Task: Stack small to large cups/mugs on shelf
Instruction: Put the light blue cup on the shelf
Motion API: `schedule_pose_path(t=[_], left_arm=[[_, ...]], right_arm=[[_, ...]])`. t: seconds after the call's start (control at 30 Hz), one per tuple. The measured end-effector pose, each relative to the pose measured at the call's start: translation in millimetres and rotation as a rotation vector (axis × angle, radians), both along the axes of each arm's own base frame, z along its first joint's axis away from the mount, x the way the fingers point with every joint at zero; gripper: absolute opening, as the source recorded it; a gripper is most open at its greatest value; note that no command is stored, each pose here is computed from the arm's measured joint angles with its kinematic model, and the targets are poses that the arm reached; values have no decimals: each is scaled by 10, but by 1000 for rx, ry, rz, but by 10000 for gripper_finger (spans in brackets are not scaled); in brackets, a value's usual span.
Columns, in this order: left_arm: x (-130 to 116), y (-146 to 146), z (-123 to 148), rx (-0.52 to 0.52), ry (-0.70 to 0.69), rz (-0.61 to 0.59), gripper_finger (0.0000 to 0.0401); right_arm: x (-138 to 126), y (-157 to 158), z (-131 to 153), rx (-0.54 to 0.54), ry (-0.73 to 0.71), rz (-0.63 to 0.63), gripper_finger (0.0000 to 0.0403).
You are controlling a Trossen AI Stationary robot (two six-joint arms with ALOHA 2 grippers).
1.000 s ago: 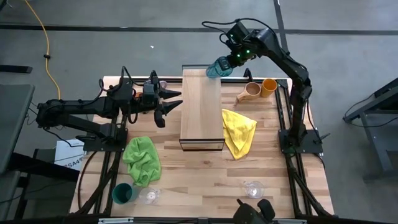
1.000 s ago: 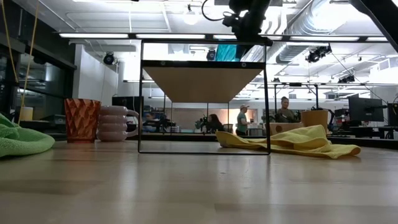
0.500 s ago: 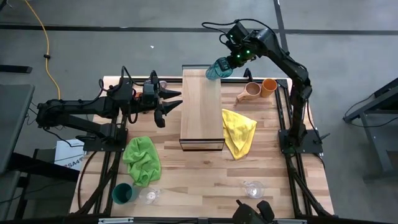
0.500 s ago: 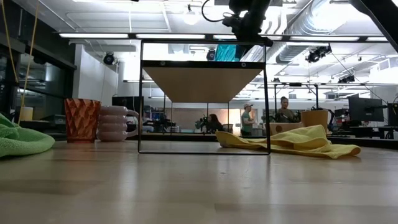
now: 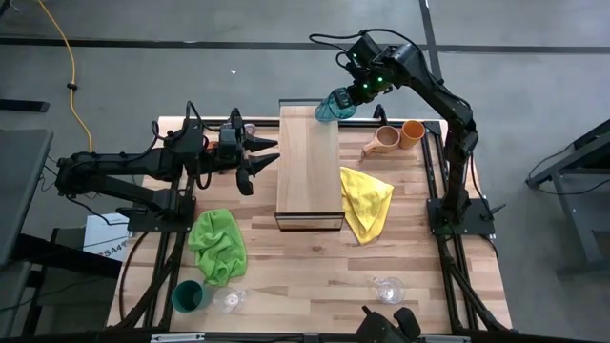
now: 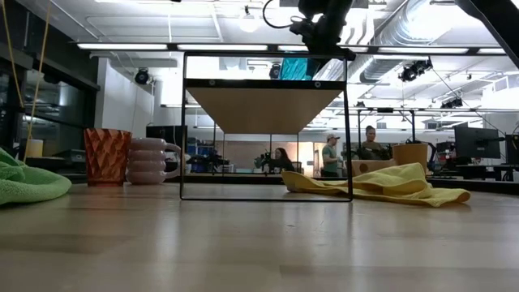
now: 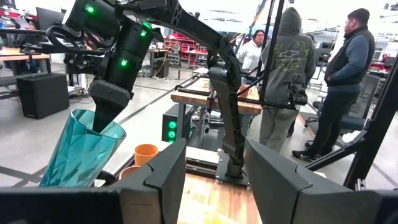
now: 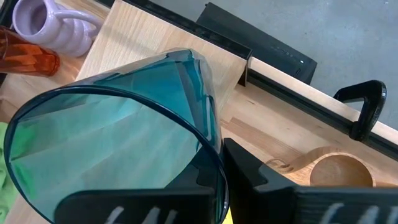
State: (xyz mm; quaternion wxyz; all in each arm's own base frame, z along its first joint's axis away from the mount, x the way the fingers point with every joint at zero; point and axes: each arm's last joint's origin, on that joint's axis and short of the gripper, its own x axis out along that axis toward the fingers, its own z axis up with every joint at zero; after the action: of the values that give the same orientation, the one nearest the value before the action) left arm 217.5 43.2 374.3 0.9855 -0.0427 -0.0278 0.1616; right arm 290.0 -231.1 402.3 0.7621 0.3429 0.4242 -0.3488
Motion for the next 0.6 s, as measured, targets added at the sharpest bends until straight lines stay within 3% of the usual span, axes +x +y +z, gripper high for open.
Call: schedule_pose_path(t=[0.6], left_arm=[[0,0,0,0,0,0,150]], right_arm=[[3,-5,5,-7,-5,3,13]])
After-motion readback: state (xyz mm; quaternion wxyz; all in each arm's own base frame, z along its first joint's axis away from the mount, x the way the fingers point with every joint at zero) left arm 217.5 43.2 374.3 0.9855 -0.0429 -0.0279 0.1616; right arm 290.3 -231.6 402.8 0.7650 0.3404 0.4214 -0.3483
